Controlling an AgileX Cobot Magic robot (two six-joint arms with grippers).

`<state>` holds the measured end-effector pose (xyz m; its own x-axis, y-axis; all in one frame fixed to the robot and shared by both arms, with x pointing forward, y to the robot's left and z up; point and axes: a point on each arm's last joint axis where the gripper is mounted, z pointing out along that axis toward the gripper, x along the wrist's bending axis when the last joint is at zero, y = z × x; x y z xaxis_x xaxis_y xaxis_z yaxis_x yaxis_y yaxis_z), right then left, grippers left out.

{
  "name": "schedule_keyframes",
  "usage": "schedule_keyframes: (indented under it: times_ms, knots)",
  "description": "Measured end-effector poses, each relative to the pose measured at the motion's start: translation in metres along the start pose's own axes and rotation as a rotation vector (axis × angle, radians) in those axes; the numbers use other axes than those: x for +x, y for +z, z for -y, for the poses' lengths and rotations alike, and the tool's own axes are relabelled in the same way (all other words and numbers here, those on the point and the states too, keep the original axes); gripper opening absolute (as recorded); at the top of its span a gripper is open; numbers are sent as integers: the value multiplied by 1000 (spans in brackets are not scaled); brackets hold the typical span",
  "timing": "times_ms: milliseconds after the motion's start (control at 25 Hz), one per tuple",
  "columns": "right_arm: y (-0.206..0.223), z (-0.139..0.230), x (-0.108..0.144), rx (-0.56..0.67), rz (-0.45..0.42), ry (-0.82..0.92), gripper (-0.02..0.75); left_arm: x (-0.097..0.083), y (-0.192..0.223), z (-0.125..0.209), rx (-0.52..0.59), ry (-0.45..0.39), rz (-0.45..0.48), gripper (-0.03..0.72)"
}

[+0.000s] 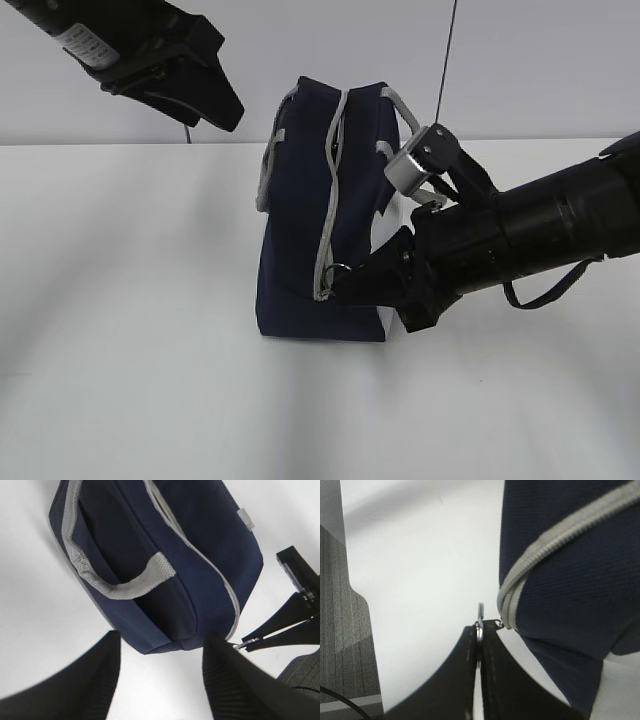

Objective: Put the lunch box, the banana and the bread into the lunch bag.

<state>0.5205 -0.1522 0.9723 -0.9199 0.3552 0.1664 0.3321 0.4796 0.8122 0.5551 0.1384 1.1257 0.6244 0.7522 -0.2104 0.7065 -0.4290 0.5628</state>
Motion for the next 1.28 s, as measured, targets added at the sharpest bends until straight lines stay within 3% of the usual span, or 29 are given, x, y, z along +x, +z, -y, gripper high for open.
schedule_keyframes:
  times_ms: [520, 1040, 1280]
  knots:
    - [-17, -32, 1, -71, 45, -61, -16, -7, -19, -2, -92, 33, -7, 379]
    - [-27, -62, -7, -127, 81, -114, -16, -23, 2, 62, -168, 120, 148, 379]
    - [-31, -75, -11, -149, 109, -148, -16, -26, 13, 74, -193, 130, 197, 379]
